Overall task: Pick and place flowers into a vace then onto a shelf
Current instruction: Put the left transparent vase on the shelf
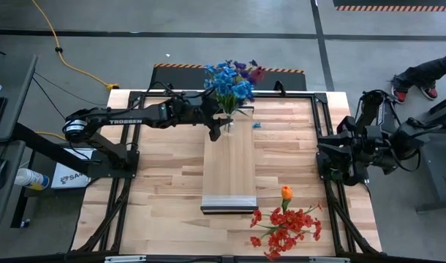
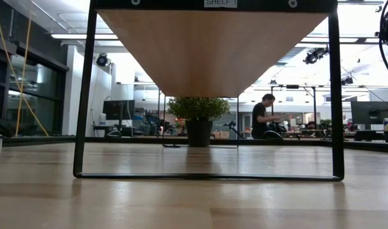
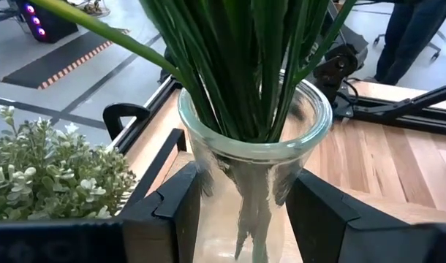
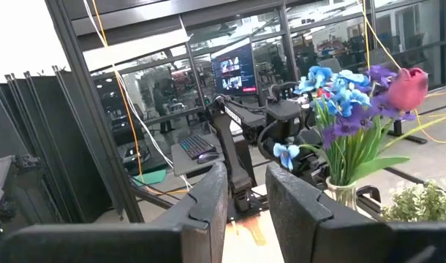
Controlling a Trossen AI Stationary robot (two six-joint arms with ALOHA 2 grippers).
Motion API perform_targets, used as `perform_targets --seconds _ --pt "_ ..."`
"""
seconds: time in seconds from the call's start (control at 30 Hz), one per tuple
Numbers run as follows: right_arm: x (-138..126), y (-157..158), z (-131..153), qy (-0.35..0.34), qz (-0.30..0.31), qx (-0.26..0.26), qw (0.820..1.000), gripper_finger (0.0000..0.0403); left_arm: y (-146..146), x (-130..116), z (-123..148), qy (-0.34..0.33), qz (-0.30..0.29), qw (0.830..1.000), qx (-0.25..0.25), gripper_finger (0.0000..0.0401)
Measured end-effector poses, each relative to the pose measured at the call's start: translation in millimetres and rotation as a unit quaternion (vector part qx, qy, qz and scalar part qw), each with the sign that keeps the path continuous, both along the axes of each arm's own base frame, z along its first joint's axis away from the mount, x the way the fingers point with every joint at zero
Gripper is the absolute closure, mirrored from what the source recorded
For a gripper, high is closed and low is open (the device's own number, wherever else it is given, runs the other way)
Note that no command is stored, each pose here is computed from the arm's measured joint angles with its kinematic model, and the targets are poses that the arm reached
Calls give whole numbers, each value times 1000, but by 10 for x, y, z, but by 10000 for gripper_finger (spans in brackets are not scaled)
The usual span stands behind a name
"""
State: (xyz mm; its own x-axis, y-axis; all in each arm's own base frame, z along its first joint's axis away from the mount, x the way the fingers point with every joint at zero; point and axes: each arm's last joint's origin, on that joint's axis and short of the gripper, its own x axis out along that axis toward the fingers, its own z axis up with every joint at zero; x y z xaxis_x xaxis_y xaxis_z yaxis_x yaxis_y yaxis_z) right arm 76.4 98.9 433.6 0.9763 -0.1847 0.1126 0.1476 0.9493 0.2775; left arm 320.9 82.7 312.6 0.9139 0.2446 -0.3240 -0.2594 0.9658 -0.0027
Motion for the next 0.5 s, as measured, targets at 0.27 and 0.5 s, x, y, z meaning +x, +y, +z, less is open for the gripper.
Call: perform_targets --seconds 0.27,0.5 --pt "0 0 0 0 0 0 1000 316 -1 1 -4 -1 0 1000 0 181" --pt "0 0 0 0 0 0 1000 316 10 81 -111 8 -3 1000 -7 198"
